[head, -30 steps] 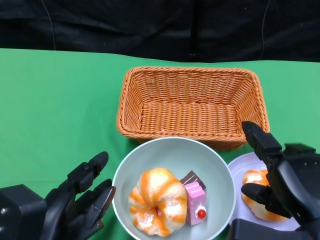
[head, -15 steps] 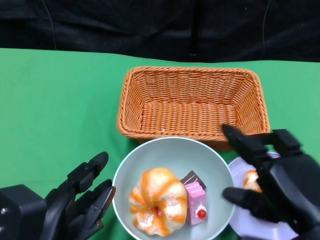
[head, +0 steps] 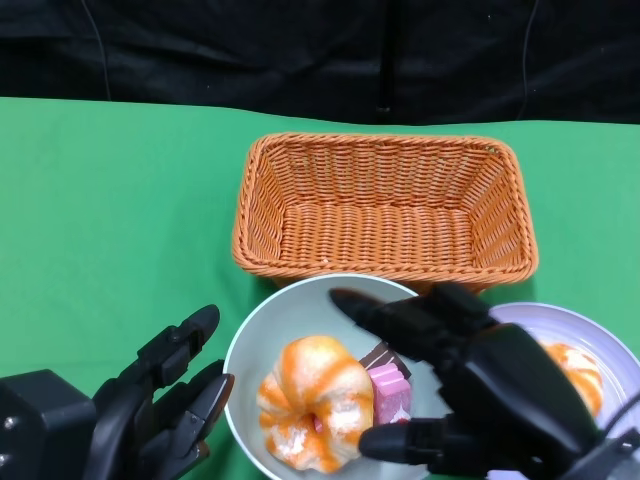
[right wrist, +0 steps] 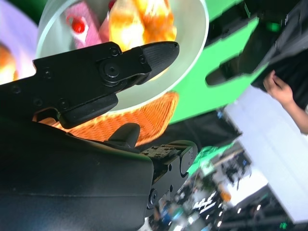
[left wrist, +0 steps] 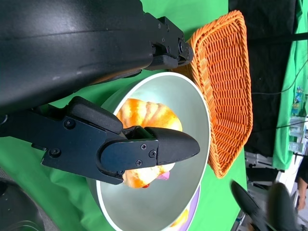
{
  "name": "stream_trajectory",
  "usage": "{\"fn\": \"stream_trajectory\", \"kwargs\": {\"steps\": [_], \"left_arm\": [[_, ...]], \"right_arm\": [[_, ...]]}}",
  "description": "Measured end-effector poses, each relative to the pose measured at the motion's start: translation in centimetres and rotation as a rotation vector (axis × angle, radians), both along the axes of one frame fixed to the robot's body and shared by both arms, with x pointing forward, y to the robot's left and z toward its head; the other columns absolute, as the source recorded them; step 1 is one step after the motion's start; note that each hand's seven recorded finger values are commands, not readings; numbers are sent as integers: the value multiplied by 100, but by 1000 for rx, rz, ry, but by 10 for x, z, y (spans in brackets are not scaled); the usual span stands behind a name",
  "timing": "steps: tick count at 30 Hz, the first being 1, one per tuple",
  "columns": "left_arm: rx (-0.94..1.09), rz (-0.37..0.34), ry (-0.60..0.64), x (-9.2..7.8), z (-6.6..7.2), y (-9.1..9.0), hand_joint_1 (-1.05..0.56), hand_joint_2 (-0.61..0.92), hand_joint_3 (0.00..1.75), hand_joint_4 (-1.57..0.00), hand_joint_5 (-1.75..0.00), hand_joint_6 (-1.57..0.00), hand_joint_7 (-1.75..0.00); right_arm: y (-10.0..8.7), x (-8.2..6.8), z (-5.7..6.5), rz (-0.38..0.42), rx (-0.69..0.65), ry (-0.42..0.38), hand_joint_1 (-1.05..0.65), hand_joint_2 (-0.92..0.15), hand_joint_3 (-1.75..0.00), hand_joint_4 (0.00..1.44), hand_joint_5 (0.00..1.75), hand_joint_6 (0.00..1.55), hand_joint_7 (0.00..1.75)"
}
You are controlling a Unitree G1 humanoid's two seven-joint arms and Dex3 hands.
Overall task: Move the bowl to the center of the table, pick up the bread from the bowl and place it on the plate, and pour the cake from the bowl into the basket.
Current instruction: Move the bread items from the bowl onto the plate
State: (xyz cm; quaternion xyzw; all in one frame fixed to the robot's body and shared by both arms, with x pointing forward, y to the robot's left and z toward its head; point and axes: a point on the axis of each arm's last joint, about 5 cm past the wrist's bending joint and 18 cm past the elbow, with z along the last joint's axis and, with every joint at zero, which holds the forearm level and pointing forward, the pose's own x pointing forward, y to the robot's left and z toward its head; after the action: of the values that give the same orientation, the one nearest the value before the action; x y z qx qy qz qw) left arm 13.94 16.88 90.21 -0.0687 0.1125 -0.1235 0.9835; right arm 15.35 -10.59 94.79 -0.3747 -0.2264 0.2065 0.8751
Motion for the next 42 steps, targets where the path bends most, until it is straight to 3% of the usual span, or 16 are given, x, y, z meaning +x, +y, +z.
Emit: {"fn": "stream_trajectory", "kwargs": {"steps": [6, 13, 17, 23, 26, 31, 32, 33, 34, 36, 39, 40, 41, 42], "left_arm": [[0, 2, 9, -2, -1, 0, -71, 92, 53, -23, -3, -18, 0], [0, -9, 15, -3, -2, -2, -70, 92, 56, -23, -3, -19, -1], [9, -10, 18, -4, -3, -3, -69, 92, 57, -24, -4, -20, -1], [18, -12, 18, -4, -3, -3, -69, 92, 58, -24, -4, -19, 0], [24, -10, 19, -4, -3, -3, -69, 92, 59, -24, -4, -19, 0], [23, -6, 21, -5, -4, -3, -70, 92, 58, -25, -4, -20, -1], [23, -5, 22, -5, -4, -3, -71, 92, 58, -25, -4, -20, -1], [22, -4, 23, -5, -4, -3, -71, 92, 58, -25, -4, -20, -1], [21, -3, 23, -5, -4, -4, -71, 92, 58, -24, -4, -20, -1], [21, -3, 22, -5, -4, -4, -71, 92, 58, -25, -4, -21, -1], [22, -2, 22, -5, -4, -4, -70, 92, 58, -25, -4, -21, -1], [22, -1, 23, -5, -4, -4, -70, 92, 58, -25, -4, -21, -1], [22, 0, 23, -5, -4, -4, -70, 92, 58, -24, -4, -20, -1], [22, 0, 23, -5, -4, -4, -70, 92, 58, -24, -4, -20, -1]], "right_arm": [[10, 8, -11, 28, -35, 19, -49, -84, 0, 16, 73, 38, 5], [26, 23, -26, 51, -120, 50, -53, -92, -2, 16, 63, 34, 2], [38, 35, -36, 38, -215, 13, -54, -92, -2, 17, 61, 35, 2], [52, 44, -48, 30, -242, -27, -55, -92, -4, 21, 60, 38, 3], [56, 46, -54, 33, -259, -54, -38, -92, -2, 44, 58, 59, 7], [58, 47, -61, 42, -232, -115, -20, -92, -5, 85, 76, 93, 20], [58, 47, -62, 46, -213, -127, -18, -90, -4, 88, 128, 107, 39], [58, 46, -63, 49, -187, -140, -17, -89, -5, 87, 149, 108, 54], [58, 46, -65, 48, -164, -158, -16, -89, -6, 91, 164, 97, 99], [58, 45, -68, 47, -126, -190, -14, -87, -9, 90, 172, 84, 138], [58, 43, -69, 53, -75, -232, -12, -84, -13, 90, 174, 73, 163], [58, 42, -70, 53, -60, -242, -13, -76, -30, 90, 174, 70, 169], [58, 42, -70, 53, -46, -253, -12, -57, -64, 91, 175, 70, 172], [58, 41, -70, 51, -33, -264, -12, -49, -78, 91, 175, 70, 173]]}}
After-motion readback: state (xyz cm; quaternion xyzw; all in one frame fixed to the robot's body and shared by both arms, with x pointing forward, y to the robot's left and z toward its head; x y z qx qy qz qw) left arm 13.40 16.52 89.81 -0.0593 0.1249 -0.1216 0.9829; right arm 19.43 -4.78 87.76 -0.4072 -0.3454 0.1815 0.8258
